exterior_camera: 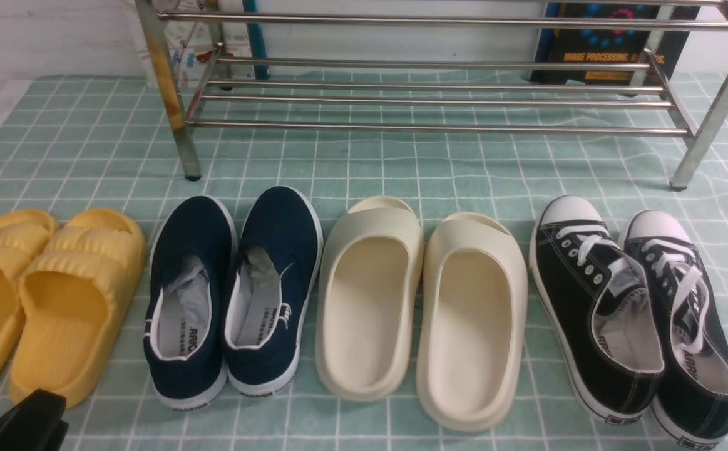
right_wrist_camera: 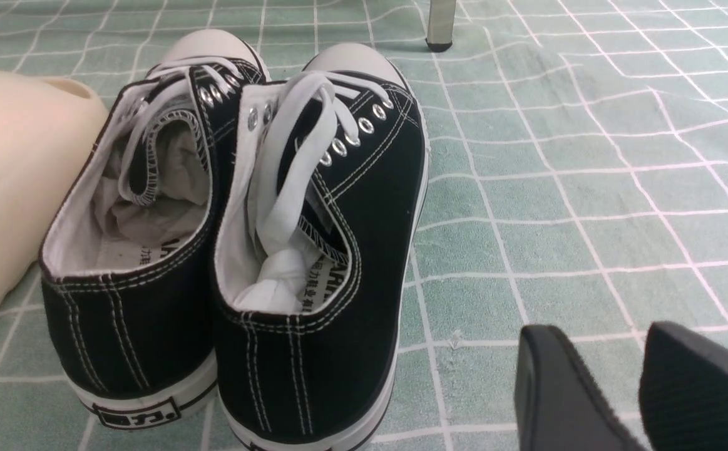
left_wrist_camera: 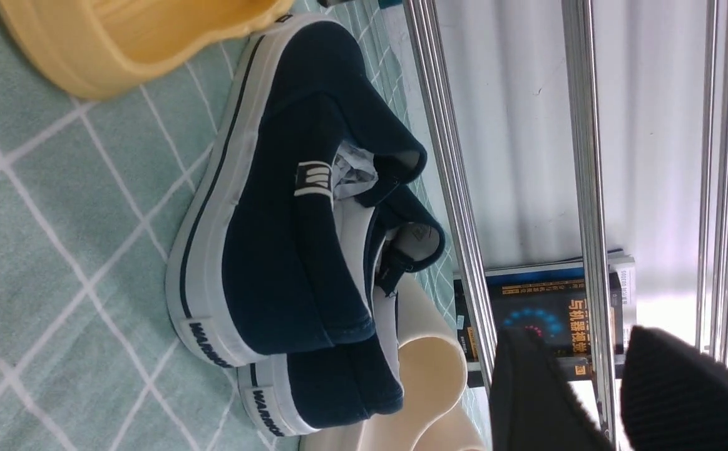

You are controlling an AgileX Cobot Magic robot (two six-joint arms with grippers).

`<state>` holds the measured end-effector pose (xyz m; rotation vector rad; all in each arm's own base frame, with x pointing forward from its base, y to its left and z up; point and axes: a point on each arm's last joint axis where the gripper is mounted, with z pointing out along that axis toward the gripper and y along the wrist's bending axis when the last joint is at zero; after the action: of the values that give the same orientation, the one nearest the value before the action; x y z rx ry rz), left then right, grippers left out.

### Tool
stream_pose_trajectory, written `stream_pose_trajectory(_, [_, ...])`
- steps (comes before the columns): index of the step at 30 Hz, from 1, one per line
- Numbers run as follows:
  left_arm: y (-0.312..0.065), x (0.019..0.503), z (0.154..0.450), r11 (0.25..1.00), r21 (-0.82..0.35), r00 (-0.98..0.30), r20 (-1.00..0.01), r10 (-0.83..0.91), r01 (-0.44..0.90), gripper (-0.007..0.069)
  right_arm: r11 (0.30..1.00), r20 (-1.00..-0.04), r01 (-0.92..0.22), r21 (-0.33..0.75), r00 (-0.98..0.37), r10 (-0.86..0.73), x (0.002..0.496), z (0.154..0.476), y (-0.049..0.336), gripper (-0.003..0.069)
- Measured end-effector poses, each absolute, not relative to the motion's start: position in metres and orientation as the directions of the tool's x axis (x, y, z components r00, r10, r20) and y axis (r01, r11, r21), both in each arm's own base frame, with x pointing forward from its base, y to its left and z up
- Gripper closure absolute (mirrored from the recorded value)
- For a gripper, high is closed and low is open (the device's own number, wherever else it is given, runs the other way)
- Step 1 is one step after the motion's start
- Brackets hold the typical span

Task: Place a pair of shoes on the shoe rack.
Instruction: Use the left arm to grab the shoe closest to it

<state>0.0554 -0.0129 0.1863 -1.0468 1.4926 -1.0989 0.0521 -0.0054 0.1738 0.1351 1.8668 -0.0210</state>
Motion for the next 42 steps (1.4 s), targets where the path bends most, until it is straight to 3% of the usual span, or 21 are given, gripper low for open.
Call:
stream_pose_trajectory(5, [-0.014,0.054,0.196,0.265,-0.962,-0.168,-0.252,-0.953,-0.062,0.0386,0.993,-0.954,0.104,0.054,-0.290,0.083,0.052,0.174,-0.005,0.0412])
stream_pose_trajectory(7, [-0.015,0.050,0.219,0.372,-0.928,-0.165,-0.369,-0.915,0.011,0.0389,0.993,-0.954,0.104,0.054,-0.290,0.083,0.052,0.174,-0.005,0.0412])
stream_pose_trajectory(8, [-0.015,0.050,0.221,0.375,-0.927,-0.163,-0.373,-0.913,0.018,0.0390,0.993,-0.954,0.104,0.054,-0.290,0.083,0.052,0.174,-0.005,0.0412])
stream_pose_trajectory(11, [-0.018,0.034,0.271,0.607,-0.782,-0.125,-0.623,-0.773,0.142,0.0426,0.993,-0.954,0.104,0.054,-0.290,0.083,0.052,0.174,-0.005,0.0412])
stream_pose_trajectory(13, [-0.018,0.031,0.285,0.670,-0.727,-0.124,-0.686,-0.717,0.147,0.0454,0.993,-0.954,0.104,0.054,-0.290,0.083,0.052,0.174,-0.005,0.0412])
stream_pose_trajectory(15, [-0.018,0.033,0.306,0.790,-0.609,-0.224,-0.780,-0.584,0.061,0.0538,0.993,-0.954,0.104,0.054,-0.290,0.083,0.052,0.174,-0.005,0.0412])
stream_pose_trajectory(16, [-0.017,0.034,0.308,0.790,-0.610,-0.237,-0.777,-0.583,0.056,0.0546,0.993,-0.954,0.104,0.054,-0.290,0.083,0.052,0.174,-0.005,0.0412])
stream_pose_trajectory(18, [-0.012,0.044,0.322,0.867,-0.494,-0.372,-0.793,-0.482,-0.070,0.0634,0.993,-0.954,0.104,0.054,-0.290,0.083,0.052,0.174,-0.005,0.0412])
stream_pose_trajectory(24, [0.002,0.089,0.349,0.943,-0.227,-0.649,-0.684,-0.333,-0.244,0.0638,0.993,-0.954,0.104,0.054,-0.290,0.083,0.052,0.174,-0.005,0.0412])
stream_pose_trajectory(28, [0.003,0.121,0.350,0.966,-0.136,-0.747,-0.613,-0.257,-0.221,0.0638,0.993,-0.954,0.104,0.054,-0.290,0.083,0.052,0.174,-0.005,0.0412])
stream_pose_trajectory(34, [-0.023,0.178,0.321,0.995,-0.057,-0.894,-0.437,-0.094,-0.077,0.0601,0.993,-0.954,0.104,0.054,-0.290,0.083,0.052,0.174,-0.005,0.0412])
stream_pose_trajectory(35, [-0.027,0.185,0.315,0.996,-0.053,-0.909,-0.409,-0.084,-0.068,0.0578,0.993,-0.954,0.104,0.054,-0.290,0.083,0.052,0.174,-0.005,0.0412])
stream_pose_trajectory(36, [-0.035,0.199,0.300,0.995,-0.053,-0.932,-0.350,-0.096,-0.083,0.0507,0.993,-0.954,0.104,0.054,-0.290,0.083,0.052,0.174,-0.005,0.0412])
stream_pose_trajectory(37, [-0.036,0.201,0.298,0.995,-0.056,-0.933,-0.346,-0.101,-0.087,0.0498,0.993,-0.954,0.104,0.054,-0.290,0.083,0.052,0.174,-0.005,0.0412])
stream_pose_trajectory(38, [-0.041,0.214,0.284,0.990,-0.060,-0.944,-0.298,-0.142,-0.130,0.0408,0.993,-0.954,0.104,0.054,-0.290,0.083,0.052,0.174,-0.005,0.0412])
stream_pose_trajectory(39, [-0.041,0.216,0.282,0.989,-0.060,-0.944,-0.294,-0.147,-0.135,0.0408,0.993,-0.954,0.104,0.054,-0.290,0.083,0.052,0.174,-0.005,0.0412])
stream_pose_trajectory(40, [-0.044,0.226,0.272,0.983,-0.068,-0.944,-0.275,-0.181,-0.169,0.0326,0.993,-0.954,0.104,0.054,-0.290,0.083,0.052,0.174,-0.005,0.0412])
stream_pose_trajectory(42, [-0.047,0.238,0.258,0.976,-0.071,-0.943,-0.254,-0.216,-0.205,0.0235,0.993,-0.954,0.104,0.054,-0.290,0.083,0.052,0.174,-0.005,0.0412])
